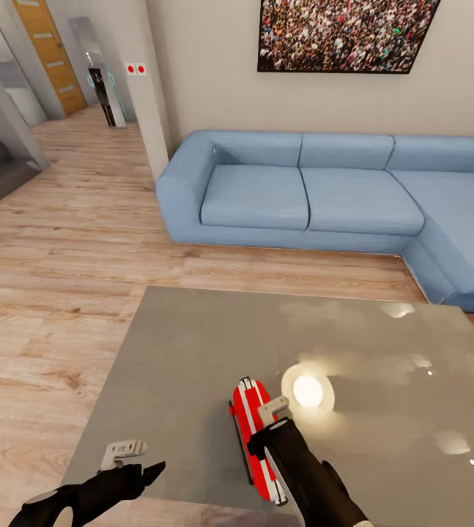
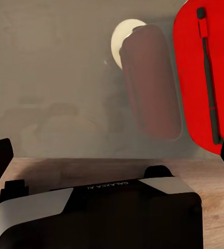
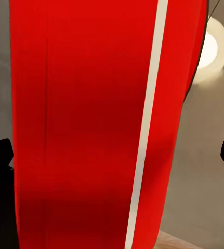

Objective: Turn on the radio receiver that's on the table in the living room.

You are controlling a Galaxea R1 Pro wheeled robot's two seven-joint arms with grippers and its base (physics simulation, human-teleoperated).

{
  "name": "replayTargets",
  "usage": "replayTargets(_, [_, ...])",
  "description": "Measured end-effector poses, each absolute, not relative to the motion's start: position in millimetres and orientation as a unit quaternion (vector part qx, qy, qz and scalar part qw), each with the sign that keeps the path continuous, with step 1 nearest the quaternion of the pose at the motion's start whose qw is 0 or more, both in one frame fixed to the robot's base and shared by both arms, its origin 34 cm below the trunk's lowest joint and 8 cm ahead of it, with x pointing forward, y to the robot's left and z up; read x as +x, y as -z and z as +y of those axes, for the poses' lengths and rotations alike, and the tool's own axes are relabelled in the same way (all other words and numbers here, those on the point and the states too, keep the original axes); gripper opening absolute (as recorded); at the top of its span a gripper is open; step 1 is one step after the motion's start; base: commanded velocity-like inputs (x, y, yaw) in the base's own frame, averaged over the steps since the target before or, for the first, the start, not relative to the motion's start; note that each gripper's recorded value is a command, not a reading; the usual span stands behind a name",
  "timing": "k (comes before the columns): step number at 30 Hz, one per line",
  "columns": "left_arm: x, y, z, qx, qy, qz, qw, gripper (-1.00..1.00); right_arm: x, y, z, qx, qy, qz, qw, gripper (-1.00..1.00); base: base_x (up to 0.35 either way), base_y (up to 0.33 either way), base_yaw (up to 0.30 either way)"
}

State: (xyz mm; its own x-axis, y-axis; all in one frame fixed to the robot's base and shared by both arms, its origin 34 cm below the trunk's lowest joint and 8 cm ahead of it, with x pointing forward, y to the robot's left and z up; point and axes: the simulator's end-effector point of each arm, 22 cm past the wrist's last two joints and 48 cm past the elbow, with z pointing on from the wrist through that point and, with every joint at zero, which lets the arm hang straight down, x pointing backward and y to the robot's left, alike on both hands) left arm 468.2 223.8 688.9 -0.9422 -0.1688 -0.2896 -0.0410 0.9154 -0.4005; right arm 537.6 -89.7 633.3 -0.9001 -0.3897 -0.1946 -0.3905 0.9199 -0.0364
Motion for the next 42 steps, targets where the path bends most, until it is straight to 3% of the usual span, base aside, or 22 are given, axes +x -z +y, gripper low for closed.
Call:
replayTargets(20, [468,-689,224,-0.054,0.198,0.965,0.161,1.0,537,-632,-90,-0.201,-0.001,0.975,0.098,1.0,0.0,0.0,0.0])
replayTargets(21, [468,-689,224,-0.054,0.198,0.965,0.161,1.0,537,-632,-90,-0.201,0.0,0.975,0.098,-1.0,0.0,0.0,0.0])
replayTargets(42, [468,-689,224,-0.055,0.199,0.965,0.161,1.0,558,-639,-112,-0.188,0.053,0.972,0.133,-1.0,0.0,0.0,0.0])
